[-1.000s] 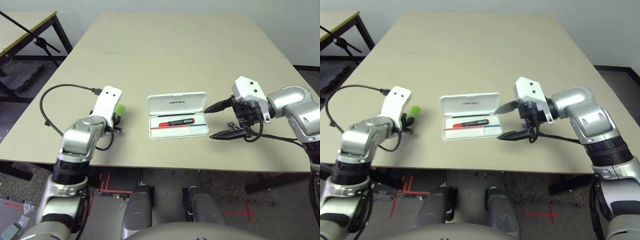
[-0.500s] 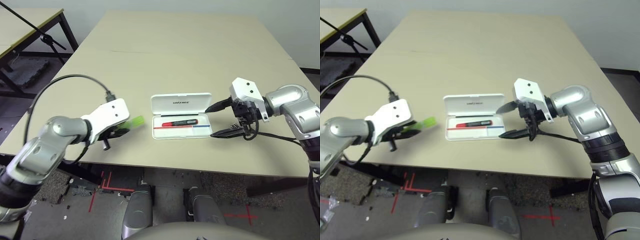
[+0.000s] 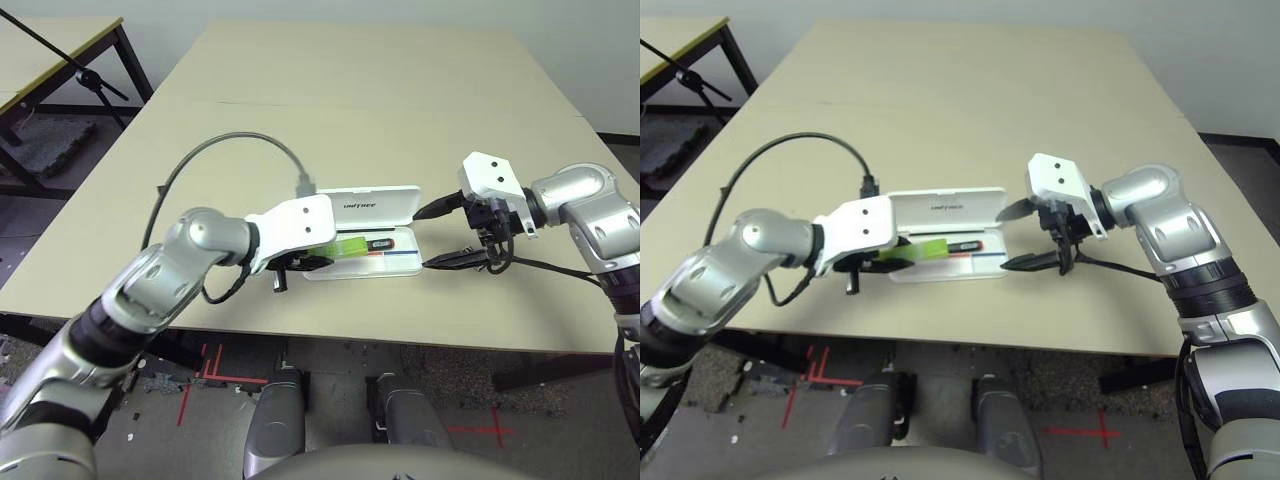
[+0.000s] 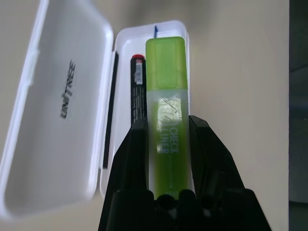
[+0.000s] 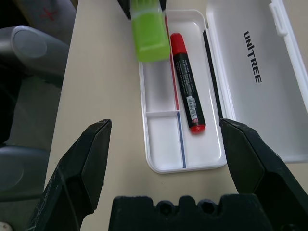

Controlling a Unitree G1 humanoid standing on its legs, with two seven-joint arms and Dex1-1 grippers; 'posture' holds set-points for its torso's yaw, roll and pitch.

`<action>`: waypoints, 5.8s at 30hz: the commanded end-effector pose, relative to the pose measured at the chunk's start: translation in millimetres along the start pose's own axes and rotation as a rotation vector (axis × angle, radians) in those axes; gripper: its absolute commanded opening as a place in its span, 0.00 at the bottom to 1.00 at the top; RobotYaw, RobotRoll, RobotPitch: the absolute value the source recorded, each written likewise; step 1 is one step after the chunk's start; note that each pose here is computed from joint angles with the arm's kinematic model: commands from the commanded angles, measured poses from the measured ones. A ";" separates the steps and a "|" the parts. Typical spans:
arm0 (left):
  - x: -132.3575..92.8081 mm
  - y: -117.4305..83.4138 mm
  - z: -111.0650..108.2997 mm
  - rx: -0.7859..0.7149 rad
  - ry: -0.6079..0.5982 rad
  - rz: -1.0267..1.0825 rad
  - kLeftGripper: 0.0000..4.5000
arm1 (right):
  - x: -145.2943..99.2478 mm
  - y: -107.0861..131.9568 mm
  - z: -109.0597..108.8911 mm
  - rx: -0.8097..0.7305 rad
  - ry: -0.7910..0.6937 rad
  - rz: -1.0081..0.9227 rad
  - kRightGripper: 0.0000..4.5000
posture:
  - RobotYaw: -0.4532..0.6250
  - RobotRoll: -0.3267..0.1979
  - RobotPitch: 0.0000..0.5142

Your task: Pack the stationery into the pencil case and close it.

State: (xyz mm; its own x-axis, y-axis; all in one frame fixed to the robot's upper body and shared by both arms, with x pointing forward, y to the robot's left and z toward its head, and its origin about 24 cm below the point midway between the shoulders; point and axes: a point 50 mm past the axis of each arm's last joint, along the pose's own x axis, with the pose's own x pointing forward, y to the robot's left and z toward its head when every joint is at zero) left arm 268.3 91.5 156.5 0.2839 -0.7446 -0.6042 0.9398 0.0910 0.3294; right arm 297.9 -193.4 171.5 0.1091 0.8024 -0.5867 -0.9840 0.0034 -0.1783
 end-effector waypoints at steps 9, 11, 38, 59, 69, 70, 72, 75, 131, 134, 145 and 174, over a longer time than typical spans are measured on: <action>27.6 7.1 -11.4 0.047 0.065 -0.062 0.24 | -3.1 4.5 -5.4 0.009 0.028 -0.013 1.00 | 0.51 0.62 0.14; 29.0 7.2 -14.4 0.068 0.089 -0.067 0.24 | -3.2 5.0 -5.7 0.010 0.029 -0.014 1.00 | 0.51 0.62 0.14; 16.3 8.0 -11.1 0.052 0.087 -0.051 0.99 | 1.0 5.2 -9.1 0.017 0.037 -0.020 1.00 | 0.51 0.62 0.16; 15.9 4.4 -4.6 0.069 0.051 -0.036 0.99 | 2.4 4.9 -13.5 0.016 0.053 -0.017 1.00 | 0.51 0.62 0.16; 17.2 3.3 -0.9 0.070 0.031 -0.040 0.99 | 2.3 6.5 -17.2 0.018 0.071 -0.014 1.00 | 0.51 0.62 0.16; 17.2 3.2 -0.8 0.069 0.029 -0.040 0.99 | 2.4 6.6 -17.2 0.018 0.071 -0.014 1.00 | 0.51 0.62 0.16; 17.2 2.8 -0.4 0.069 0.028 -0.042 0.99 | 2.5 6.5 -17.4 0.018 0.071 -0.013 1.00 | 0.51 0.62 0.16; 17.0 2.5 0.0 0.068 0.025 -0.042 0.99 | 1.8 6.4 -18.0 0.022 0.073 -0.017 1.00 | 0.51 0.62 0.16; -84.3 7.8 2.9 0.134 -0.134 0.147 0.99 | 12.9 16.0 -96.5 0.652 0.443 -0.428 1.00 | 0.51 0.62 0.20; -84.4 7.6 2.4 0.133 -0.132 0.146 0.99 | 12.6 17.6 -98.2 0.659 0.448 -0.424 1.00 | 0.51 0.62 0.20; -81.8 9.4 1.1 0.132 -0.124 0.146 0.99 | -2.1 13.2 -96.0 0.665 0.397 -0.448 1.00 | 0.52 0.62 0.20; -76.0 13.5 0.1 0.145 -0.110 0.134 1.00 | -10.3 26.1 -101.1 0.687 0.440 -0.414 0.63 | 0.50 0.62 0.19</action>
State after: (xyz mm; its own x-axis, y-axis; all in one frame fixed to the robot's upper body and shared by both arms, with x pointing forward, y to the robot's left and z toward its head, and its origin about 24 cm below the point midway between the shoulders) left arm 259.9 151.7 208.1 0.3897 -0.8011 -0.4542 0.8527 0.1275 0.5067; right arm 291.7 -261.0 111.7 0.4401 0.3753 -0.8158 -0.7132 0.6981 -0.0636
